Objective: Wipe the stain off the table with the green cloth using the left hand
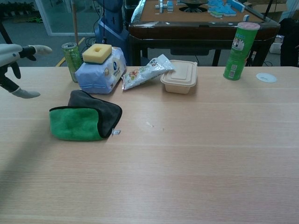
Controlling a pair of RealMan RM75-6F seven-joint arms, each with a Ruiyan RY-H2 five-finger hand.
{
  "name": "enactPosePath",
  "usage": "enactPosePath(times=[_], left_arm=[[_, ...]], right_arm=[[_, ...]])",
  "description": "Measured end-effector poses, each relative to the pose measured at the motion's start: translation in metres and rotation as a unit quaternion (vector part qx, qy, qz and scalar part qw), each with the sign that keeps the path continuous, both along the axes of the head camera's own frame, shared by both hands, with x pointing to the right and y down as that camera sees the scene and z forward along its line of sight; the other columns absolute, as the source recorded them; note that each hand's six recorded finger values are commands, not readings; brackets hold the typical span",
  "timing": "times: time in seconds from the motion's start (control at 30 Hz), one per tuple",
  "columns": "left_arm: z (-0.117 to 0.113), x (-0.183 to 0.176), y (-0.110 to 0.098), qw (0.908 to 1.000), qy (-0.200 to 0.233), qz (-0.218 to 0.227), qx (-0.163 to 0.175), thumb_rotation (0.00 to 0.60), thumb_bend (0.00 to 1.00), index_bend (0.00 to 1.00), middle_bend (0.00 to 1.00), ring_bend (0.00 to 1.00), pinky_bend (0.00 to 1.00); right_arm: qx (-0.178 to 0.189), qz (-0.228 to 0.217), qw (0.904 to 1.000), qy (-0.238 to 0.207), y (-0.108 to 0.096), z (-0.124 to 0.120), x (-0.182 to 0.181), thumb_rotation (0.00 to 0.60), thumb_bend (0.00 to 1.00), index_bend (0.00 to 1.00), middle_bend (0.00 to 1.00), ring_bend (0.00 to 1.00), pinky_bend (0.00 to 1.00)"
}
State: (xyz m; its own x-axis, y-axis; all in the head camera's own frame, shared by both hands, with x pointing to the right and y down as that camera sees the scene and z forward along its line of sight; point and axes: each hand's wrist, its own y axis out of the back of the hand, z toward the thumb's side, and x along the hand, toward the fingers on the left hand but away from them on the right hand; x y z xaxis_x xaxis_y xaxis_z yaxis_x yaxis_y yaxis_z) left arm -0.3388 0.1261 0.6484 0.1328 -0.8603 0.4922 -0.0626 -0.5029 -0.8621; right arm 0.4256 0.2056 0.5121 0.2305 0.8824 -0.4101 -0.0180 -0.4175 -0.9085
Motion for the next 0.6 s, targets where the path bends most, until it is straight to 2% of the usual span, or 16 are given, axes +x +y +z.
enactPosePath(times=[0.3, 0.6], left_arm=[[-0.044, -0.057, 0.051, 0.9977, -0.026, -0.057, 0.026, 0.6, 0.19, 0.0, 0.04, 0.12, 0.34], [-0.077, -0.075, 0.092, 0.9957, -0.037, -0.069, 0.05, 0.6, 0.19, 0.0, 0.04, 0.12, 0.33]], right_arm=[[-0.011, -0.019, 0.9996, -0.016, -0.005, 0.012, -0.009, 0.6, 0.3, 0.4, 0.36, 0.23, 0.2], [-0.021, -0.041, 0.9983, -0.035, -0.004, 0.02, -0.022, 0.6, 0.3, 0.4, 0.35, 0.23, 0.2]])
